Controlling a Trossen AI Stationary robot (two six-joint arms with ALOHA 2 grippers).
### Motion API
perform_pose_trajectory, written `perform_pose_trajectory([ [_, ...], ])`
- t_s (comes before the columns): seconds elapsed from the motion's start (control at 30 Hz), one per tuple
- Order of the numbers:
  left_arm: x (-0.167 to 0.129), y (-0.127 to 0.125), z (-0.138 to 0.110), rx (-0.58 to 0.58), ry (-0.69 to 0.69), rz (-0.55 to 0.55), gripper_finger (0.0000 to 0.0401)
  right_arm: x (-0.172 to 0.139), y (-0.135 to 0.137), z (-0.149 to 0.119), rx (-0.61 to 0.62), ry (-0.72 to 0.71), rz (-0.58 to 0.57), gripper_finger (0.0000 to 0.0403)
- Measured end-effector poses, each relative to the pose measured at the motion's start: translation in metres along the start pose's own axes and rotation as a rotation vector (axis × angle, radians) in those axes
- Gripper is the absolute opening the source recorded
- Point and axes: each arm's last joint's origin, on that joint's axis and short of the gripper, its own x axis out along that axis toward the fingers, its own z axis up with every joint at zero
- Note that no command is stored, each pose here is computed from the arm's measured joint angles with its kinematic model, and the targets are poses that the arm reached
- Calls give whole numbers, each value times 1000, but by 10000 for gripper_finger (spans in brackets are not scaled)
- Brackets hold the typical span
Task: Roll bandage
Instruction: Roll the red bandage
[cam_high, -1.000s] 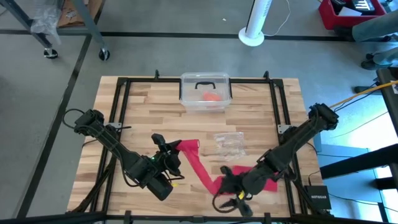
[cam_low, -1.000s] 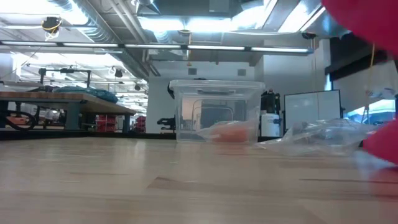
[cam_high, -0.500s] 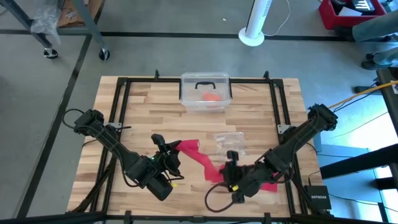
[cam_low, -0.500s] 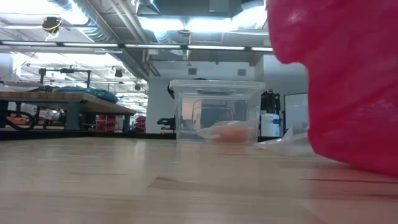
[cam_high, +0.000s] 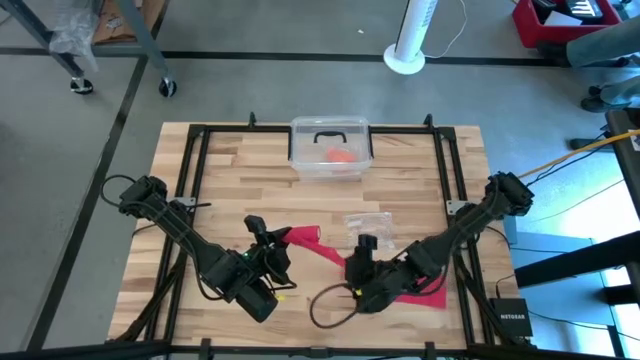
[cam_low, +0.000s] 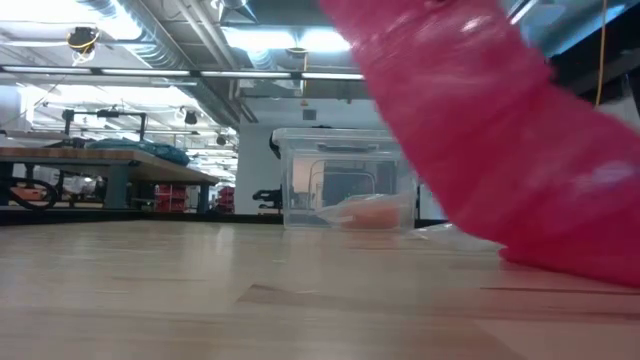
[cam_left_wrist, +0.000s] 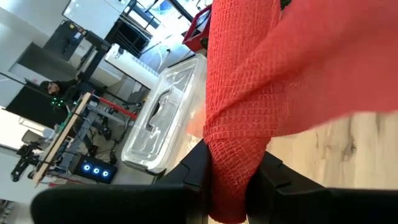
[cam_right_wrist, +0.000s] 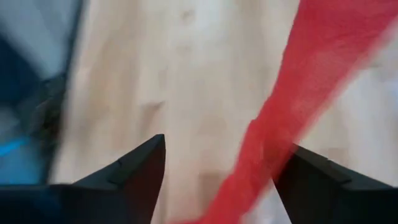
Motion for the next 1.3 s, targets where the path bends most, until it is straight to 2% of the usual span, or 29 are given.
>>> perform_pose_trajectory([
  [0.07,0,-1,-1,7,17,-24,54,9,1,-2,-9,-23,-88,277],
  [0.13,0,-1,-2,46,43,-63,54,17,3,-6,-25,-11,-120,277],
  [0.27,-2,-5,-9,110,68,-92,54,15,4,-7,-37,37,-56,277],
  [0.4,0,-8,-19,158,87,-85,54,-4,-1,-3,1,60,28,278],
  [0.47,0,-9,-20,150,89,-84,54,-17,-3,0,21,36,37,278],
  [0.53,1,-9,-20,146,89,-84,54,-22,-6,2,16,1,0,278],
  [0.87,1,-9,-20,145,86,-85,54,-22,-10,2,-93,-23,-93,278],
  [1.0,1,-8,-19,114,61,-47,54,-22,-12,4,-185,-49,-142,278],
  [1.13,4,-5,-17,87,24,26,54,-19,-28,19,-314,-101,-192,278],
  [1.3,17,-1,-16,88,57,47,54,-39,-67,41,-358,-169,-239,278],
])
